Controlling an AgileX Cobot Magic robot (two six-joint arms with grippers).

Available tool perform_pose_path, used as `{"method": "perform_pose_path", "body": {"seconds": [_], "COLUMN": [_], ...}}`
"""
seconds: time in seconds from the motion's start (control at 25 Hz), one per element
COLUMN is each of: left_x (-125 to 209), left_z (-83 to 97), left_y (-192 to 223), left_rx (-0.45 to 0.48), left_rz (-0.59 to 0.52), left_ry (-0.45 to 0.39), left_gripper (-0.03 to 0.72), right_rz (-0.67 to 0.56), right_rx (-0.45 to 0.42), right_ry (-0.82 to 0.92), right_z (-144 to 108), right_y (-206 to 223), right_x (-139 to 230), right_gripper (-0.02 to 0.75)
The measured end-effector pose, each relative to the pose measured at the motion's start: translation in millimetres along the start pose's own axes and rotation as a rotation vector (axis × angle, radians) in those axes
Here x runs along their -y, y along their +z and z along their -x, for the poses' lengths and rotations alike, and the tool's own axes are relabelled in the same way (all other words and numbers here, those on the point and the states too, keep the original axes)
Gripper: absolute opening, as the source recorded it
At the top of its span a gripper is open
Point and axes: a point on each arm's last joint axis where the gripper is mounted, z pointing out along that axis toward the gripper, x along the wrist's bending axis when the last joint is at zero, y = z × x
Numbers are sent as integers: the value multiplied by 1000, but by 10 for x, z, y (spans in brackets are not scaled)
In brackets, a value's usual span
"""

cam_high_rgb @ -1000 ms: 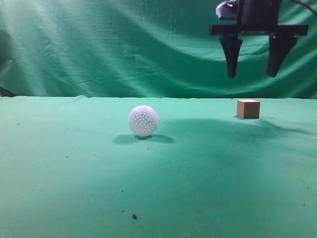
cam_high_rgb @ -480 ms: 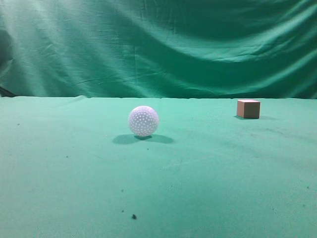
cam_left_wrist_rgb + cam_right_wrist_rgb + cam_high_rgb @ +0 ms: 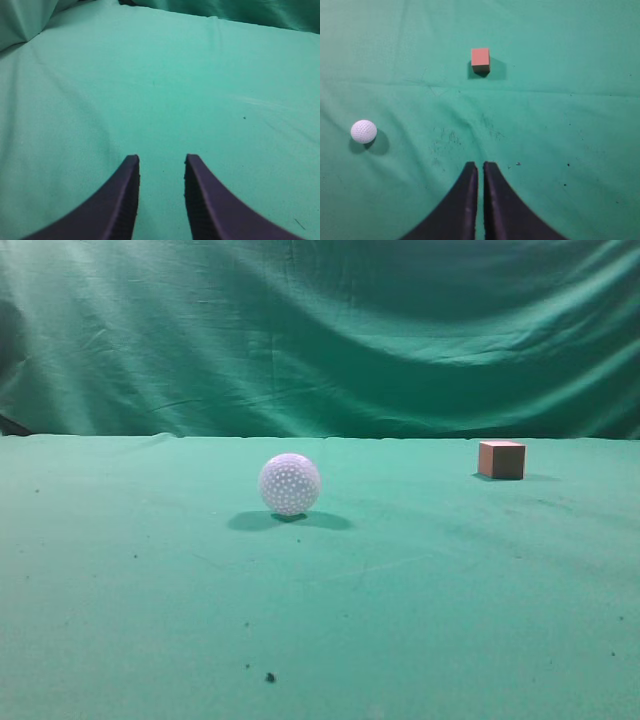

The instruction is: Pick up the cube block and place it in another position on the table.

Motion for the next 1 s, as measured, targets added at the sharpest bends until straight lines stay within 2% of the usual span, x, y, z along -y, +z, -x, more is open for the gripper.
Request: {"method": "perform_pose_path", "body": {"seconds": [0.12,0.24,0.36,0.56,0.76,1.0], "left_x": [0,0,0,0,0,0], "left_z": [0,0,0,0,0,0], "left_y": [0,0,0,0,0,0], "left_rx": [0,0,0,0,0,0], "left_rz": [0,0,0,0,0,0], "left_ry": [0,0,0,0,0,0], "left_gripper": [262,262,262,262,262,262], "right_rz": [16,-26,-43,-17,240,533], "right_rx": [-7,0,11,96,108,143], "right_ry": [2,0,-19,-85,-89,-10], "right_z": [49,87,108,201,323,500], "right_y": [-60,-125,-163,-131,-13,314], "right_x": [250,436,503,552,759,1381], "right_gripper": [0,0,0,0,0,0]}}
